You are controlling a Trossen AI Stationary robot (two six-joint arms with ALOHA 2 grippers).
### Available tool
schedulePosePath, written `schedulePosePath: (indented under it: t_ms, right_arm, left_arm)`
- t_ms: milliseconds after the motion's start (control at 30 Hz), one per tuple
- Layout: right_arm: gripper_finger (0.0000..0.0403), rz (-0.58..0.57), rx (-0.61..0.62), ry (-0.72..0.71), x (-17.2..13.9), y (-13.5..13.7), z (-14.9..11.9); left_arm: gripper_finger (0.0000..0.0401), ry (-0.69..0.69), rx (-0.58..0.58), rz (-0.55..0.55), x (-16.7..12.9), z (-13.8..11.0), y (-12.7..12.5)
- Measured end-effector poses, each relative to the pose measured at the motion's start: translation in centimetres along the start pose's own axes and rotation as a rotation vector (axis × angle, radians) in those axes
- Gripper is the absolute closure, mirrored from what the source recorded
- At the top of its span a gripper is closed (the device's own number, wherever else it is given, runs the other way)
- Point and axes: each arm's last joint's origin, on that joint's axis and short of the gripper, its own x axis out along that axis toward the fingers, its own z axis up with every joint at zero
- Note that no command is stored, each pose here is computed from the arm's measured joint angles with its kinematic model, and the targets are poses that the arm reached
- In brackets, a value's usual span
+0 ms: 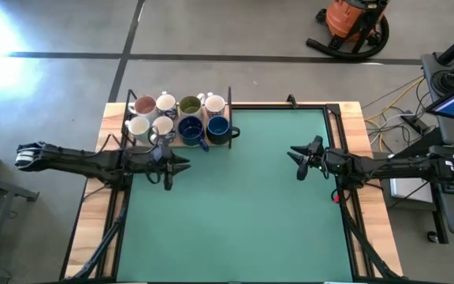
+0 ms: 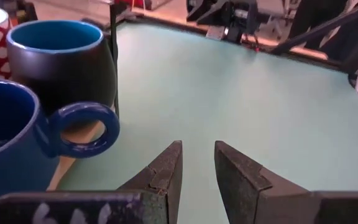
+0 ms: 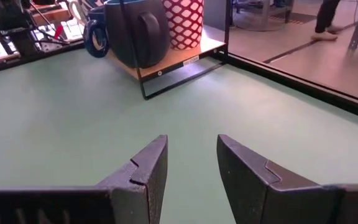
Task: Place coffee mugs
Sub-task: Return to Home Position
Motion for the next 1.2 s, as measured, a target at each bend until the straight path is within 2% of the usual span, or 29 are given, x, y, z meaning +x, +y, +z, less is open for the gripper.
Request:
schedulePosePath:
  t_ms: [333,667,1033,1200]
  right_arm:
    - [0.0275,0.000,0.001,0.000,0.0,0.0,0.0]
    - [0.0275,0.000,0.001,0.000,0.0,0.0,0.0]
    - [0.0275,0.000,0.001,0.001,0.0,0.0,0.0]
    - [0.0275,0.000,0.000,0.001,0.0,0.0,0.0]
  left_arm:
    - [0.0325,-0.137,-0.007,-0.032,0.4,-4.1,0.9]
    - [0.0325,-0.096,0.001,-0.022,0.3,-6.3,1.5]
    - [0.0325,-0.046,0.096,-0.008,0.2,-7.0,1.7]
    - [0.0325,-0.074,0.162,0.017,-0.9,-6.7,1.9]
